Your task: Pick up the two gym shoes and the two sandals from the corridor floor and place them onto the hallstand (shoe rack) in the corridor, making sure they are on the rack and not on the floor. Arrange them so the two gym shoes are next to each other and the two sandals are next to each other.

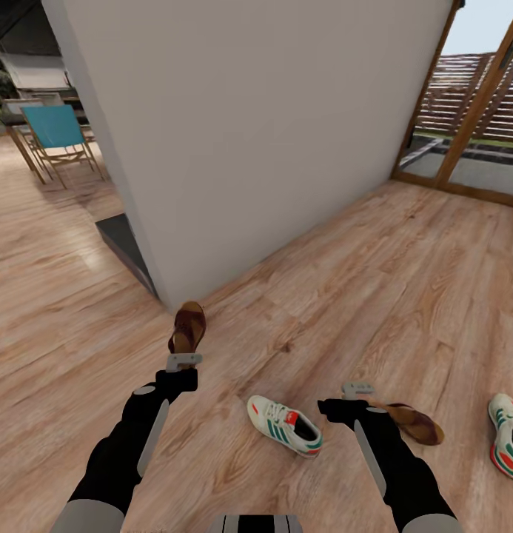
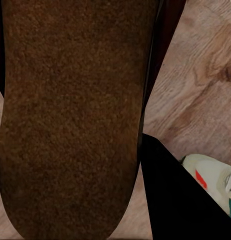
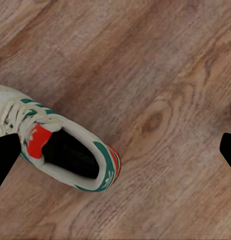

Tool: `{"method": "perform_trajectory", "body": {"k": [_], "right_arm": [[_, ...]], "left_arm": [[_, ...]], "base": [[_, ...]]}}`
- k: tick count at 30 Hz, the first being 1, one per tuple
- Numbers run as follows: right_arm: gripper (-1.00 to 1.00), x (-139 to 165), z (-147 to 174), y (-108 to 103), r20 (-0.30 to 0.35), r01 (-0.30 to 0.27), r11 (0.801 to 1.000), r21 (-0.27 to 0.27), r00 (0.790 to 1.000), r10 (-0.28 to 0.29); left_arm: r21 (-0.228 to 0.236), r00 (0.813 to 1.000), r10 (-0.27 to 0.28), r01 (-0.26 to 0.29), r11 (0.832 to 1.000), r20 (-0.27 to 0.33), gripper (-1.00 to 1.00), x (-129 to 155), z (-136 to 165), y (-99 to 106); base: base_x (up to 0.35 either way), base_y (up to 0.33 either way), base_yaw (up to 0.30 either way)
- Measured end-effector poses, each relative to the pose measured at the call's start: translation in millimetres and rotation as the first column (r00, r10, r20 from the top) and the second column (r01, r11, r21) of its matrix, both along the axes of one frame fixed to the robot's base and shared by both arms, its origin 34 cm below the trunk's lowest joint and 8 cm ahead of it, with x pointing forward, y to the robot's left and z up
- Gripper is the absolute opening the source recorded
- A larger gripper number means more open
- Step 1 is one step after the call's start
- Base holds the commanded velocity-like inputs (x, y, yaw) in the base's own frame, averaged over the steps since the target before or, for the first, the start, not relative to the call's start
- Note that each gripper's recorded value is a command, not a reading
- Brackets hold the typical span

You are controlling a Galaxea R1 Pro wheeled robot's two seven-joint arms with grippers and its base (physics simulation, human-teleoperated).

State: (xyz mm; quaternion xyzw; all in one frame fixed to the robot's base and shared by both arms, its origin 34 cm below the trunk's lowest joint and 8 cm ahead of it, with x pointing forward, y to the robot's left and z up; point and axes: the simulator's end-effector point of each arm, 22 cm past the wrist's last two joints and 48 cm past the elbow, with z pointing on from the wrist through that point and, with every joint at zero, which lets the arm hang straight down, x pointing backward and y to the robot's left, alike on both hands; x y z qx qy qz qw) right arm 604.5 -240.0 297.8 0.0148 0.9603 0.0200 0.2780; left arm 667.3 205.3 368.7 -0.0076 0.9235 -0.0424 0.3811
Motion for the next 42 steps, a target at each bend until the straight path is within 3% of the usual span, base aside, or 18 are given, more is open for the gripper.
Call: {"method": "perform_trajectory", "body": {"k": [24,42], "right_arm": [[1.00,0.1,0.0,0.0,0.000,0.000,1.000,0.000,1.000,0.000],[1.00,-0.3,-0.3,-0.1,-0.001,0.000,1.000,0.000,1.000,0.000]], "left_arm": [[0.000,1.000,0.000,0.000,1.000,0.001,-1.00,0.2,0.2,-0.1],[0.001,1.000,-0.001,0.001,1.000,0.001,-1.00,0.3,0.3,-0.3]], "base": [[0.000,-0.033,0.285],[-0.060,-0.075,0.029]]}}
